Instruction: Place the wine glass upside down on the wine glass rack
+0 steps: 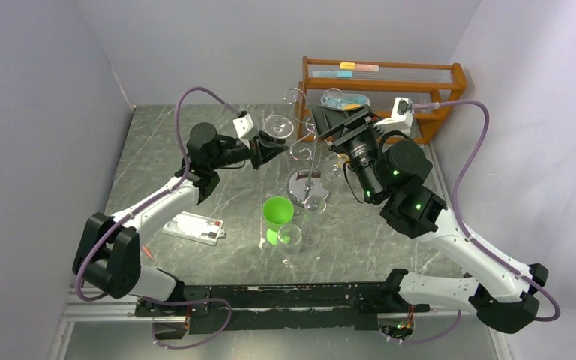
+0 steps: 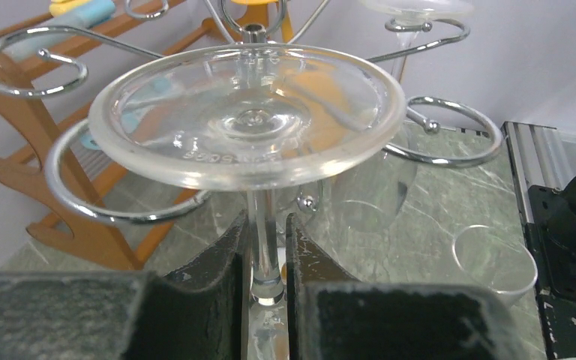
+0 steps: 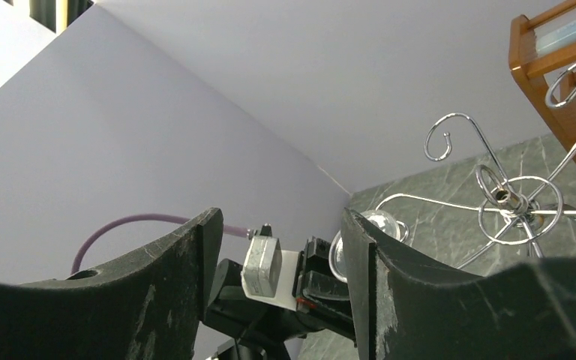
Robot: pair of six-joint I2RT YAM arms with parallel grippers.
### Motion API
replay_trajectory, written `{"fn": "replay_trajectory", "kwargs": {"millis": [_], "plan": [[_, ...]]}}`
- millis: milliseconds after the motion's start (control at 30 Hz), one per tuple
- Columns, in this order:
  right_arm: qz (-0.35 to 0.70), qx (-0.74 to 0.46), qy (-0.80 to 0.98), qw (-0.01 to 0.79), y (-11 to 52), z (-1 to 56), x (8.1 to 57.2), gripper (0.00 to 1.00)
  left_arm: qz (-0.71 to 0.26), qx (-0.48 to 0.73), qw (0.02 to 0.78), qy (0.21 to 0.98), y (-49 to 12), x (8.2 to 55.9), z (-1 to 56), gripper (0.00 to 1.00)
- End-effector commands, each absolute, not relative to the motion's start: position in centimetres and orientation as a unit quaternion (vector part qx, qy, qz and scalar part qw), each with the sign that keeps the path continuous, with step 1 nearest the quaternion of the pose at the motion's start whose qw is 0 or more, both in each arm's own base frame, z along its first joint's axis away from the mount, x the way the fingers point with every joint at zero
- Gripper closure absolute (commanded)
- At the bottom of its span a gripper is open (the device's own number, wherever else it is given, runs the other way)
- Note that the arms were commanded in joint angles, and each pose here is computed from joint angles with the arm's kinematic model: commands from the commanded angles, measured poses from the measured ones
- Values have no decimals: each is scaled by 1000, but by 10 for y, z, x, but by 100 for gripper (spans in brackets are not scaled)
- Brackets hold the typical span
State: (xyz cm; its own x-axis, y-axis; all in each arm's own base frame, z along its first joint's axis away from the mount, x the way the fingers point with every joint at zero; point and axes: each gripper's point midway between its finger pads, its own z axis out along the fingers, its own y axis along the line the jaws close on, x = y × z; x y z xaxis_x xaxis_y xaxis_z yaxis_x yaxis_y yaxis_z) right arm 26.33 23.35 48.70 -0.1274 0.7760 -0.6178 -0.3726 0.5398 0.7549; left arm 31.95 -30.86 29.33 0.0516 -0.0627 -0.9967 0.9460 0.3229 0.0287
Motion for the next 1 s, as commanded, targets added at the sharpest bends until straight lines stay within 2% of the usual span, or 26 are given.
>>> {"fn": "replay_trajectory", "kwargs": {"millis": [0,267,767,967], "plan": [[444,192,583,653,217,492,264,38,-419,434,628,491,-319,322,321,95],[449,194,590,642,224,474,266,38,-406,456,606,509,-328,342,297,95],[457,197,593,633,227,467,265,39,-366,330,670,555,-308,378,305,95],[458,199,593,632,226,465,265,40,-370,300,703,528,-298,371,317,95]]}}
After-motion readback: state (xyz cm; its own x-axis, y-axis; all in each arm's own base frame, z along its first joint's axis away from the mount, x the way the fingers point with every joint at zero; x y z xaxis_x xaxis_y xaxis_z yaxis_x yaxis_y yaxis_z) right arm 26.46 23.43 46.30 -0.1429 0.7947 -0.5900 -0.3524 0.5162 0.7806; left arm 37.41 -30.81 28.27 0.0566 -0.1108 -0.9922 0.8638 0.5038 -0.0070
